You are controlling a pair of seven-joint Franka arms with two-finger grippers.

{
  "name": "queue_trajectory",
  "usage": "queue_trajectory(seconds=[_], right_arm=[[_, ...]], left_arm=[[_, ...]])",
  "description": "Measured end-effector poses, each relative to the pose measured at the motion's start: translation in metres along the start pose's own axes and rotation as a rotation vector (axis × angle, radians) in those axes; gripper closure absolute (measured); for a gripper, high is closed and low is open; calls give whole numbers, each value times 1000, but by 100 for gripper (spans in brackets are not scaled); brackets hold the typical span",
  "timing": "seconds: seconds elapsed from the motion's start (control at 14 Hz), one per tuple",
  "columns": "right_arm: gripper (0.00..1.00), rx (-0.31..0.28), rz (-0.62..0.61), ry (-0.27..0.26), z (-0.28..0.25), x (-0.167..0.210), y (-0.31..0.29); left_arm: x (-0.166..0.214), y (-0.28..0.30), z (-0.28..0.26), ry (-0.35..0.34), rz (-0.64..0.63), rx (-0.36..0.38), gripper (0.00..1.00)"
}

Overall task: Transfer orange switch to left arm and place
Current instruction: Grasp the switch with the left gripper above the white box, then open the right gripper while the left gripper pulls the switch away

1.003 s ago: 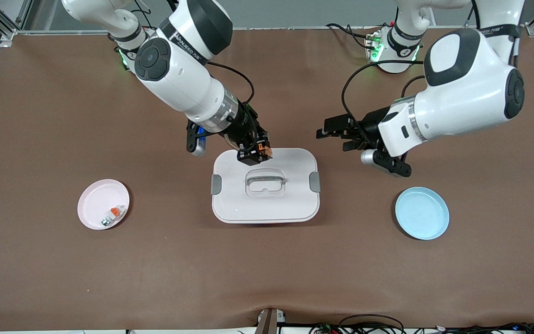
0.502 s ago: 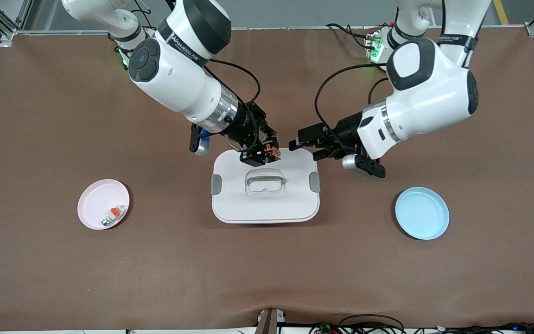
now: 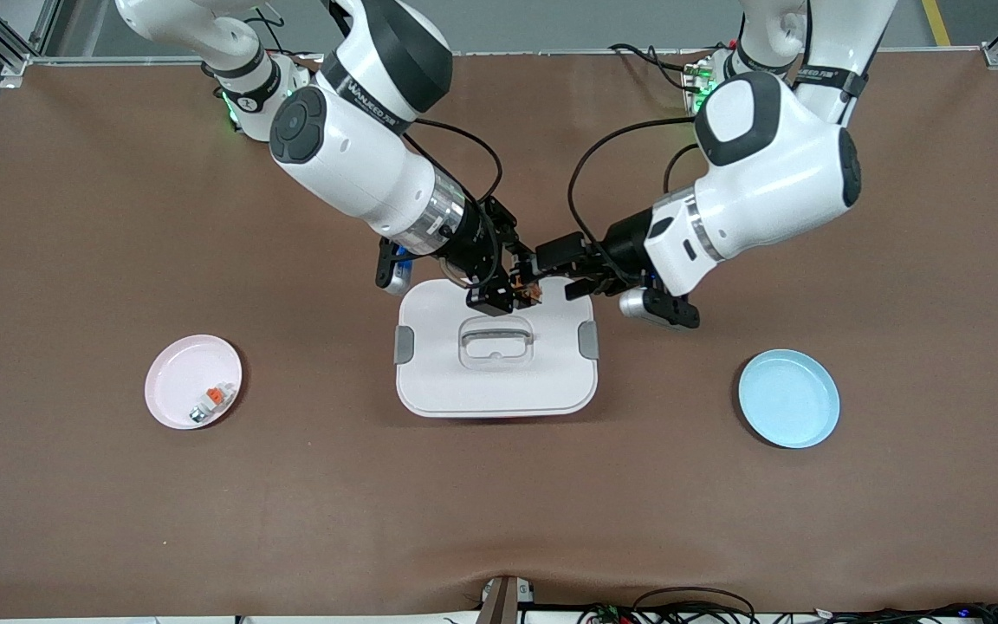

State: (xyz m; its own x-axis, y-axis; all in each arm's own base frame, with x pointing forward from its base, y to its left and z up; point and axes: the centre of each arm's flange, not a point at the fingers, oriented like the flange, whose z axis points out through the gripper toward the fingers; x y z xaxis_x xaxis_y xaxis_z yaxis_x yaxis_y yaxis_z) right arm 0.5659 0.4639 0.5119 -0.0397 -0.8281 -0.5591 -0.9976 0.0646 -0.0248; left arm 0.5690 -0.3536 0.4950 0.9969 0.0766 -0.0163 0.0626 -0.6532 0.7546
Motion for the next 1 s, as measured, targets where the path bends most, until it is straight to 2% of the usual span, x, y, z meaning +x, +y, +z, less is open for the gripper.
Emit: queue_trajectory(seconds=[0.14, 0.36, 0.43, 0.5, 0.72, 1.0], right_arm=[[28, 0, 2, 0, 1, 0, 0], [28, 2, 2, -2, 0, -1, 0], [28, 4, 1, -3, -1, -1, -1], [28, 4, 1, -4, -1, -1, -1], [28, -3, 5, 2, 3, 1, -1], [28, -5, 8, 2, 3, 1, -1]], left_arm=[[-2, -1, 7, -5, -3, 3, 3], [2, -11, 16, -13, -14, 16, 15], [2, -14, 20, -17, -17, 19, 15], [2, -14, 23, -22, -17, 20, 21], [-1, -5, 24, -13, -22, 15, 56], [-2, -3, 24, -12, -26, 24, 59]])
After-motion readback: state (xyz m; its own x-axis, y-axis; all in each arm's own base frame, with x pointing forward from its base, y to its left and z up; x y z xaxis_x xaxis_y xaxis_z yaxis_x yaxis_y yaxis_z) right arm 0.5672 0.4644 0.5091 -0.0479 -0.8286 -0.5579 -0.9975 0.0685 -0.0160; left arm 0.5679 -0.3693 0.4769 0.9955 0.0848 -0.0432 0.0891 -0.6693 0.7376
